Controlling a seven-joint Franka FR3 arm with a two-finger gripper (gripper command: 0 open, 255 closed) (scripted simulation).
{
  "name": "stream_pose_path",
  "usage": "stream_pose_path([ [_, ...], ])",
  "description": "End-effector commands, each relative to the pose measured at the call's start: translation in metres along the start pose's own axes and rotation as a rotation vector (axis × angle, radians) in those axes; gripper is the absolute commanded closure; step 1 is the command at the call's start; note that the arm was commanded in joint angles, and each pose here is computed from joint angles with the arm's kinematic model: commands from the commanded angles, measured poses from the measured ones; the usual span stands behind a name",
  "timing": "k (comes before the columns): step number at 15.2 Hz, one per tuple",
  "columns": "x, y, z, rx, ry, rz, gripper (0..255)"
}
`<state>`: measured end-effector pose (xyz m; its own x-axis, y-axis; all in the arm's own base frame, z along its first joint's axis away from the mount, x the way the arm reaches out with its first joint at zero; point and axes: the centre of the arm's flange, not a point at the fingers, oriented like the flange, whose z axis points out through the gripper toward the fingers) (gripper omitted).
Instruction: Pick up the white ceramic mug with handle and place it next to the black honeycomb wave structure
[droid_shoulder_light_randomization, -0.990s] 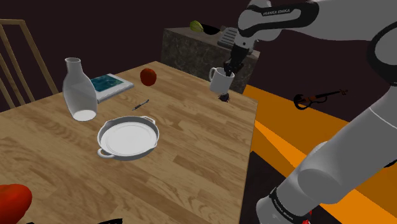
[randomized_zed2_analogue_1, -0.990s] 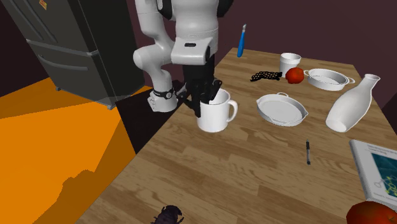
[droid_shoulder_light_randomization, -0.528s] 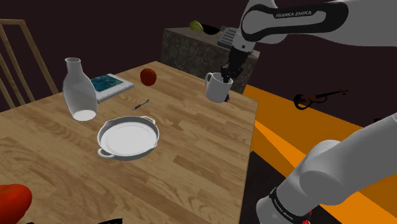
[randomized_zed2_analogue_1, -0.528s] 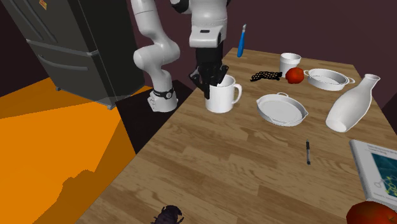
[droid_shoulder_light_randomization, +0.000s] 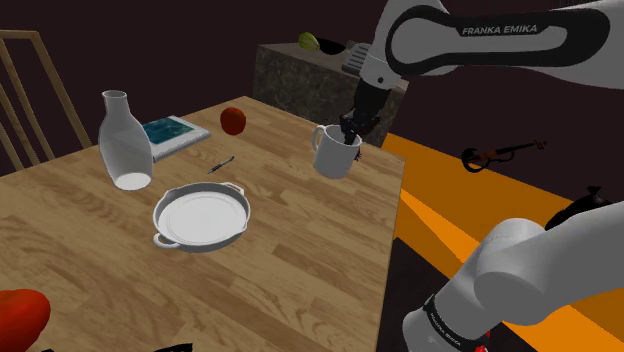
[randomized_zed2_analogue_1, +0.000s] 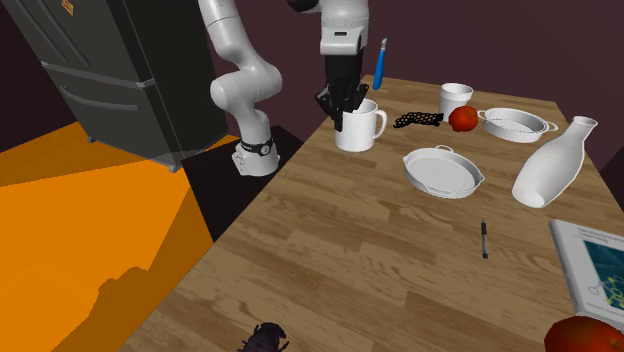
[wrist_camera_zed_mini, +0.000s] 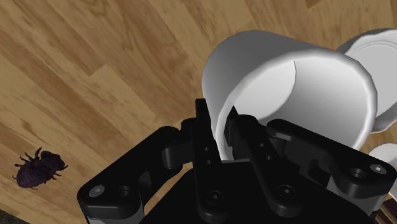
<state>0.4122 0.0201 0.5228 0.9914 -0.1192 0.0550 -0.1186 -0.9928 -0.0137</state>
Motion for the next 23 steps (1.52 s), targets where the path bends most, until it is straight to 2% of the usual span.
stream_pose_path([
  [1, -0.019, -0.022, 0.001, -0.001, 0.000, 0.002, 255],
  [23, -0.201, -0.248, -0.007, -0.001, 0.000, 0.002, 255],
])
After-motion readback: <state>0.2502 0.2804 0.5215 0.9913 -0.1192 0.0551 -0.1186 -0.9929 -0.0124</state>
